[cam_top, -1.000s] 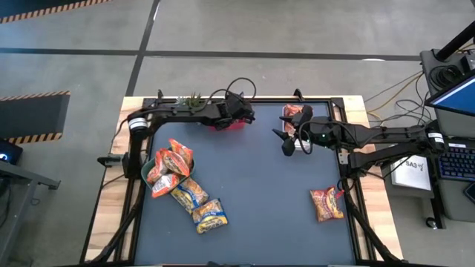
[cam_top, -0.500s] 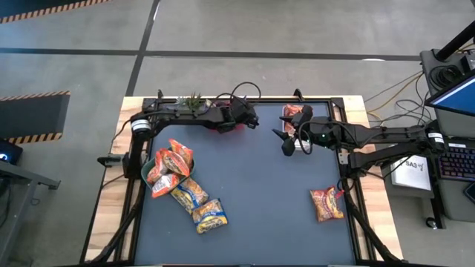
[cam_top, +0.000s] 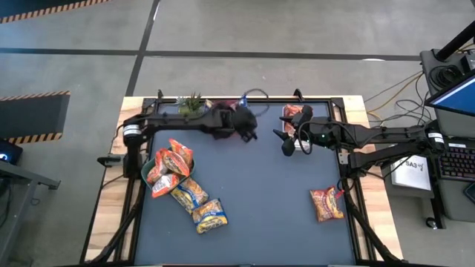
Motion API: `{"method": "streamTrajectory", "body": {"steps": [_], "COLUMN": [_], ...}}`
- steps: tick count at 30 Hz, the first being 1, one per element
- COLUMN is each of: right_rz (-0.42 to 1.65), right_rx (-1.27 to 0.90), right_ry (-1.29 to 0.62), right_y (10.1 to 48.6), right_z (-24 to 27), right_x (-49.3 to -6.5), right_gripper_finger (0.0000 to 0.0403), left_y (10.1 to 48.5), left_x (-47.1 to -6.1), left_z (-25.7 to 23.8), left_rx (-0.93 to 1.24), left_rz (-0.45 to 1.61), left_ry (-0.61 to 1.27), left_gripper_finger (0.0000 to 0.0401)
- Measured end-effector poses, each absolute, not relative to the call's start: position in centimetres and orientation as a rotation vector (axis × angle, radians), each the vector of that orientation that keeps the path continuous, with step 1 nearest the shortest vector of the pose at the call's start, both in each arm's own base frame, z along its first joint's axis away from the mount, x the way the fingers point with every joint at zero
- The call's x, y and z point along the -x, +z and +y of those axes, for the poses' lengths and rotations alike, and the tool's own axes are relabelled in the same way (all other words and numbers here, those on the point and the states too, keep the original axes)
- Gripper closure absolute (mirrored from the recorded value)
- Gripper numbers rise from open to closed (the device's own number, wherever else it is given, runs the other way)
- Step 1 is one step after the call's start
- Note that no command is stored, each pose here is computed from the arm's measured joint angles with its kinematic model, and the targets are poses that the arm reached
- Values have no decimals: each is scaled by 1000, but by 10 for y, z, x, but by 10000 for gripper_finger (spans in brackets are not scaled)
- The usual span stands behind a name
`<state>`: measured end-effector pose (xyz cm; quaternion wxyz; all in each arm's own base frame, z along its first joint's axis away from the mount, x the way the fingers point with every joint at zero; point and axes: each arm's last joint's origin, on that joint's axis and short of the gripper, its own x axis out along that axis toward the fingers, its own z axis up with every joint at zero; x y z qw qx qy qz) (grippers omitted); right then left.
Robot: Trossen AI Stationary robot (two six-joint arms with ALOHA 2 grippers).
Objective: Sort Maruchan noodles
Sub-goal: Put the red noodle pack into the white bin
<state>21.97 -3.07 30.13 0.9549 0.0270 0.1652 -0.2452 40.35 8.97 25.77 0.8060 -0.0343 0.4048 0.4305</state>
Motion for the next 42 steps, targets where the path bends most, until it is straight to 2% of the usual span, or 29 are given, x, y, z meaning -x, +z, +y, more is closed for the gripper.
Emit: {"method": "streamTrajectory", "body": {"steps": [6,10,15,20,25,31,37,40,42], "right_rz": [363,418,503,635,854,1293,1758,1889,1913], "right_rx": [-151,-291,-521,-796,-1003,-1057,-1029,-1038,-1044], "right_ry": [-480,-301,-167,-26,24,-192,-640,-718,-734], "right_y": [294,283,272,262,251,248,246,239,232], "right_z": [-30,-22,-8,10,36,64,84,98,107], "right_x": [-221,-223,-229,-240,-251,-242,-206,-195,-192], "right_gripper_finger": [154,165,176,177,177,177,177,190,212], "left_y": [264,266,274,272,268,276,281,279,278], "left_x": [-379,-352,-317,-286,-263,-249,-247,-247,-247], "left_z": [19,-14,-38,-49,-46,-41,-38,-36,-34], "left_rx": [-138,-145,-98,-142,-177,-231,-253,-257,-258], "left_rz": [964,921,690,465,338,284,278,291,295], "left_ry": [693,593,430,219,202,259,316,420,509], "left_gripper_finger": [182,182,182,182,182,182,181,181,182]}}
